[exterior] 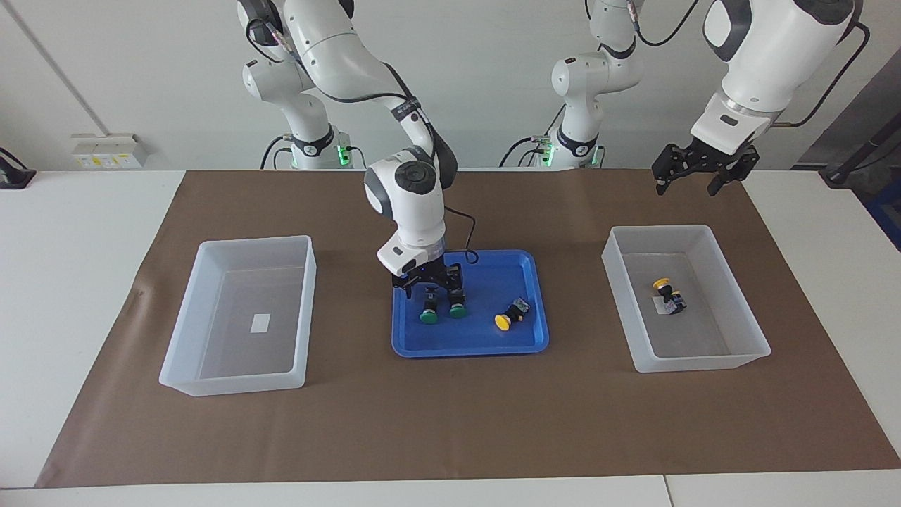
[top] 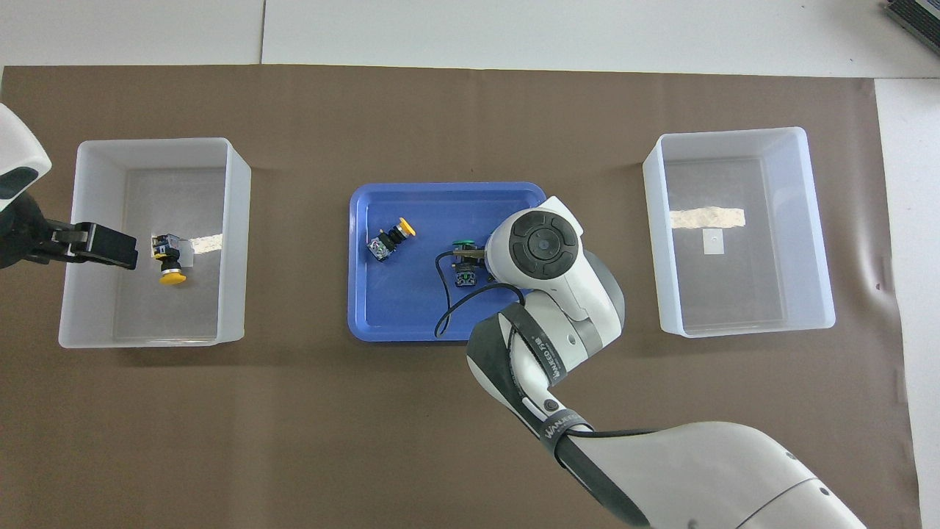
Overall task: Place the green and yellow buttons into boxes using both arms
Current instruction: 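Reach the right gripper to the tray and grasp a green button, then carry the green button into the right box while the left gripper reaches the tray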
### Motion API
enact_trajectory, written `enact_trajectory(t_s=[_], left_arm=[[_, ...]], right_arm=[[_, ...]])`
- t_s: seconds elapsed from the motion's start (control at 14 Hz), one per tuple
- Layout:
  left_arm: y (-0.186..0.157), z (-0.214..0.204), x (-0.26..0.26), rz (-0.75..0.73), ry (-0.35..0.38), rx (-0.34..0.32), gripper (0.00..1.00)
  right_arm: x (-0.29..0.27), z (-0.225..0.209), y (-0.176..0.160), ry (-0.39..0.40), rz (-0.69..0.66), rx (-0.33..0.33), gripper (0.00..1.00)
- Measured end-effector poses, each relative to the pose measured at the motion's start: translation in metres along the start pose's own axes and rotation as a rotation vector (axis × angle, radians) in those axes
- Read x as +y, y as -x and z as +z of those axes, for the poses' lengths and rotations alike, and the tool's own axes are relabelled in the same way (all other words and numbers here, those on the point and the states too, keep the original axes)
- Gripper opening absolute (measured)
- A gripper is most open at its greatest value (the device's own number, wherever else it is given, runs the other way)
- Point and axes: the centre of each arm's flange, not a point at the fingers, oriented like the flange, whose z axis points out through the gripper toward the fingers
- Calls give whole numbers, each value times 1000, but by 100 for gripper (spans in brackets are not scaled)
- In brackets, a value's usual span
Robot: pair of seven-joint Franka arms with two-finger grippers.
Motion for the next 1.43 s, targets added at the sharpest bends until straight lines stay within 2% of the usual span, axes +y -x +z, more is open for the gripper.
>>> enact_trajectory(t_s=[0.07,0.21,0.36,0.5,0.71,0.93,1.29,1.43], left_arm=[[0,0,1,1,0,-3,100],[1,1,-2,-8,0,-5,100],[1,0,-9,-21,1,-4,100],[2,-1,-13,-29,1,-2,100],[2,-1,-15,-35,2,0,100],[3,-3,-17,-37,7,3,100],[3,-4,-13,-30,6,7,100],[0,-6,-12,-48,10,31,100]], right_arm=[[0,0,0,0,1,1,80],[1,1,0,2,0,0,75],[1,2,1,3,0,-1,51],[1,2,1,2,0,0,33],[1,-3,-1,-2,1,7,33],[8,-29,-10,-18,17,38,33],[82,-95,-50,3,65,66,33],[117,-114,-65,13,54,74,33]])
